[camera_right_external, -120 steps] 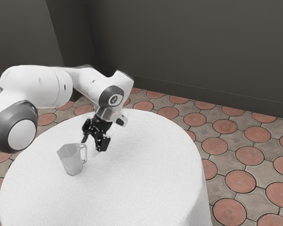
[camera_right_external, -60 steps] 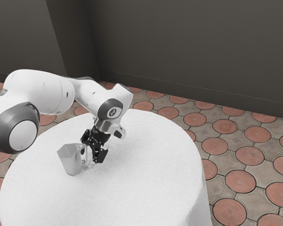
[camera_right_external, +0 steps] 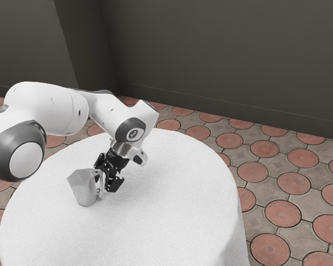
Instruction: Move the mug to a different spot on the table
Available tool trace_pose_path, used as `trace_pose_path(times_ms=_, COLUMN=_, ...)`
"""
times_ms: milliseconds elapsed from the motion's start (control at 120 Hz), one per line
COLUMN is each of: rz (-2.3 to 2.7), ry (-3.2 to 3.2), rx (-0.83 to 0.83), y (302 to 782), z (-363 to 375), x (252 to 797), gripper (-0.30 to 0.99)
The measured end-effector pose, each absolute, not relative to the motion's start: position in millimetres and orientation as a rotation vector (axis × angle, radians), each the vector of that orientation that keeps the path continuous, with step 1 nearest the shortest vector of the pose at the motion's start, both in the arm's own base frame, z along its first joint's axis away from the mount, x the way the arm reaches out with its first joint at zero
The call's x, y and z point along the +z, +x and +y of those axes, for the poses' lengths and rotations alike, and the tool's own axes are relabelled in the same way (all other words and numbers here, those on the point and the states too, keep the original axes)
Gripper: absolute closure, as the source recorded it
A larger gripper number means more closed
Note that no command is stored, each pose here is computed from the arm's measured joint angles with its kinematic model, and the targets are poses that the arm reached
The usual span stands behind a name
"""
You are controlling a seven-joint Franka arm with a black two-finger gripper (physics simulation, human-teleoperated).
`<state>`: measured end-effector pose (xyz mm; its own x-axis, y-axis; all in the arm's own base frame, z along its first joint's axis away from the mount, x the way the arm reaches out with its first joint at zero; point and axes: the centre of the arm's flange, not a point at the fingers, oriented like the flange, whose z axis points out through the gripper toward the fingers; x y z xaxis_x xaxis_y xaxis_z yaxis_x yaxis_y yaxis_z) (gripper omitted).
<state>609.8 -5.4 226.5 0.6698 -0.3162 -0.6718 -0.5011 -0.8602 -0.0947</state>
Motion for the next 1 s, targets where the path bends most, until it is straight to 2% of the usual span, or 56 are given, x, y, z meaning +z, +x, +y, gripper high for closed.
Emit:
trace_pose_path(times_ms=650, rz=0.690, ry=-2.620, rx=0.974, y=608.9, z=-11.0, x=225.3, gripper=0.46)
trace_pose_path(times_ms=1000, rz=0.681, ry=-2.633, rx=0.976, y=609.1, z=-6.9, x=228.2, gripper=0.55)
